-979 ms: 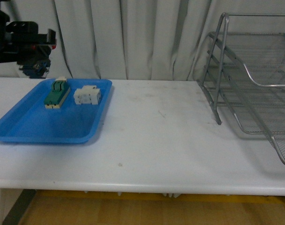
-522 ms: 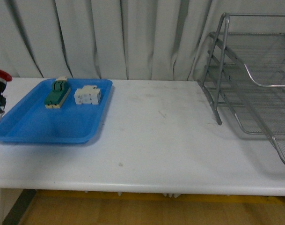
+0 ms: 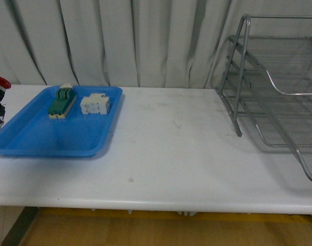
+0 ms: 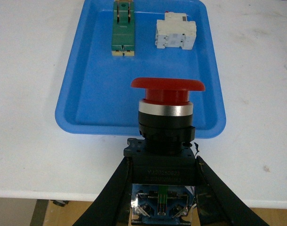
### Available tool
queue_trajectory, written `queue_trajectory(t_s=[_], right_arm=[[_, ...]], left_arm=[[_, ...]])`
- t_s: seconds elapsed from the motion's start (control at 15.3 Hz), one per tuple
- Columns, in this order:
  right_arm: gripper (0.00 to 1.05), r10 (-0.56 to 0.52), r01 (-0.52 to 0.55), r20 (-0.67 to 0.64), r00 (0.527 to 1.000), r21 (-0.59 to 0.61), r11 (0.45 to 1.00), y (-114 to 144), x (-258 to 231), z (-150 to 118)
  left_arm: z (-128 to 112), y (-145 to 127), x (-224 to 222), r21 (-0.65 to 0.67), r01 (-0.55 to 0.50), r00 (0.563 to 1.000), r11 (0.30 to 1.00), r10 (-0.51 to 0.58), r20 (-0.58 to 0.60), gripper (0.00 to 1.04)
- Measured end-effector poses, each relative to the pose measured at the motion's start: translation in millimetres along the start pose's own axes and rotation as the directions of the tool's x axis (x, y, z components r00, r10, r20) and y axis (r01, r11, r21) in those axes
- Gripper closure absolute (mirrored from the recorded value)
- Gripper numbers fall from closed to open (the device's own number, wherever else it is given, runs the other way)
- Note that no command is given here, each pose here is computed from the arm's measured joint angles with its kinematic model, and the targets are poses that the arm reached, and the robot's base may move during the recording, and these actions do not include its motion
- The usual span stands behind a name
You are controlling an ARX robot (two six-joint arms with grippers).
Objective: Place button on rack with both arms
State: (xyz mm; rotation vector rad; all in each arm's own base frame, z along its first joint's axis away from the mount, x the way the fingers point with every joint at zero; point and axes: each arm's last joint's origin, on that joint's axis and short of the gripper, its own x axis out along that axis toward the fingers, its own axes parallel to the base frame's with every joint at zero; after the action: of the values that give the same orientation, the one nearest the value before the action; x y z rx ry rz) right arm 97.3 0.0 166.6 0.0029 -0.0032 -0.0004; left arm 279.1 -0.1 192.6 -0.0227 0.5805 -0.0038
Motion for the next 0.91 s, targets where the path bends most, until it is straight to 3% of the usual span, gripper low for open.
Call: queue_trajectory(t_s=[0.91], right_arm=[[0.06,0.0,0.0,-0.002,1.0,0.0,1.0,0.0,0.0,-0.2]], left_arm=[[-2.1,-7.1,1.1,0.015,0.019,1.0,1.0,-0.018,-0.005,0.74]])
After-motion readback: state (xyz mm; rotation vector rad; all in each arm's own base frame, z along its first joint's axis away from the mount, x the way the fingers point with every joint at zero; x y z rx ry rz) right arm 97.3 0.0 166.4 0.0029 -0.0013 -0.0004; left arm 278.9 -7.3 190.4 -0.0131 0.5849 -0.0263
